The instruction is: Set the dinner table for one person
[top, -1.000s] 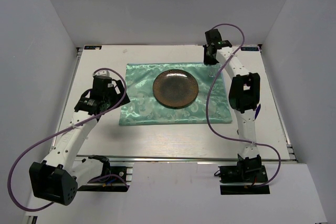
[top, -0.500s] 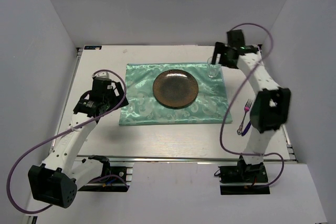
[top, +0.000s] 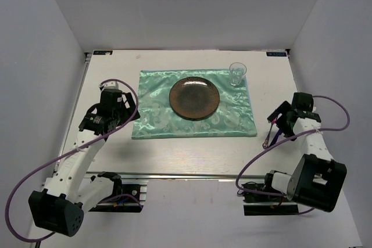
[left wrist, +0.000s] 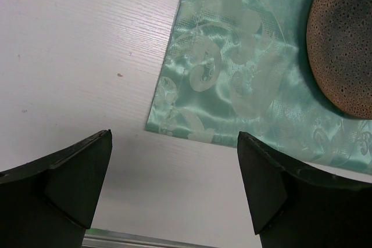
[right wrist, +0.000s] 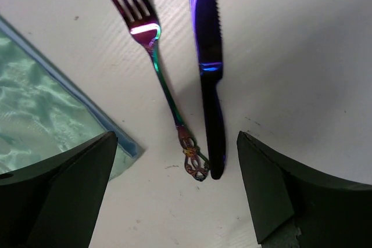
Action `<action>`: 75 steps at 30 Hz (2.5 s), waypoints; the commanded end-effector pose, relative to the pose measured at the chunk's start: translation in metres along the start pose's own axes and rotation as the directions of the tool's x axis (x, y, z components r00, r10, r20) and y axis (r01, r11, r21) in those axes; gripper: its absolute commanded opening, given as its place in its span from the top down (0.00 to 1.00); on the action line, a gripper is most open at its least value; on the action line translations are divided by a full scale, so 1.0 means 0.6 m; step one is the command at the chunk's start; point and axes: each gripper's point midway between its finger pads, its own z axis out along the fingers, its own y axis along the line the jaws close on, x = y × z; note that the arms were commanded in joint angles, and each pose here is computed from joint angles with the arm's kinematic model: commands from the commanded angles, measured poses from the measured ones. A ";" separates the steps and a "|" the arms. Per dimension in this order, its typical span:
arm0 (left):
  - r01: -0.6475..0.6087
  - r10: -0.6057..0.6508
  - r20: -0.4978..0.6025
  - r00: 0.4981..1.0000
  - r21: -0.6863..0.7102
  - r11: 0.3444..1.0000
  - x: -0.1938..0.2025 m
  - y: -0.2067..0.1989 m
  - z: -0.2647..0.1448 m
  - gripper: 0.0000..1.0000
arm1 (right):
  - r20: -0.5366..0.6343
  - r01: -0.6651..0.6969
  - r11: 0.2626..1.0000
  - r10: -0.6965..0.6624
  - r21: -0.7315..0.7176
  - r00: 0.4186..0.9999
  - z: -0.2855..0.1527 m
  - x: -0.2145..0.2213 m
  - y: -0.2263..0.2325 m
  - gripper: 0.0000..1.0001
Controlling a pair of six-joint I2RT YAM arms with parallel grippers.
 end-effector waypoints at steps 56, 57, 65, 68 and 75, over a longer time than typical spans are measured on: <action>-0.046 0.046 0.002 0.999 0.081 0.996 0.003 -0.027 -0.018 0.02 | -0.284 0.083 0.967 -0.011 0.242 0.959 0.103 0.112 -0.089 1.00; -0.044 0.044 0.002 0.999 0.081 0.996 0.003 -0.027 -0.018 0.02 | -0.285 0.082 0.967 -0.011 0.240 0.959 0.101 0.111 -0.089 1.00; -0.044 0.044 0.001 0.999 0.073 0.996 0.004 -0.025 -0.018 0.02 | -0.136 0.072 0.980 -0.047 0.187 0.990 0.048 0.049 -0.059 1.00; -0.041 0.041 0.000 0.999 0.068 0.997 0.004 -0.024 -0.017 0.02 | -0.070 0.085 0.985 -0.075 0.152 0.995 0.018 0.017 -0.034 1.00; -0.038 0.038 0.005 0.999 0.058 0.998 0.002 -0.022 -0.016 0.02 | -0.039 0.241 0.970 -0.240 0.014 0.970 -0.015 -0.007 0.056 1.00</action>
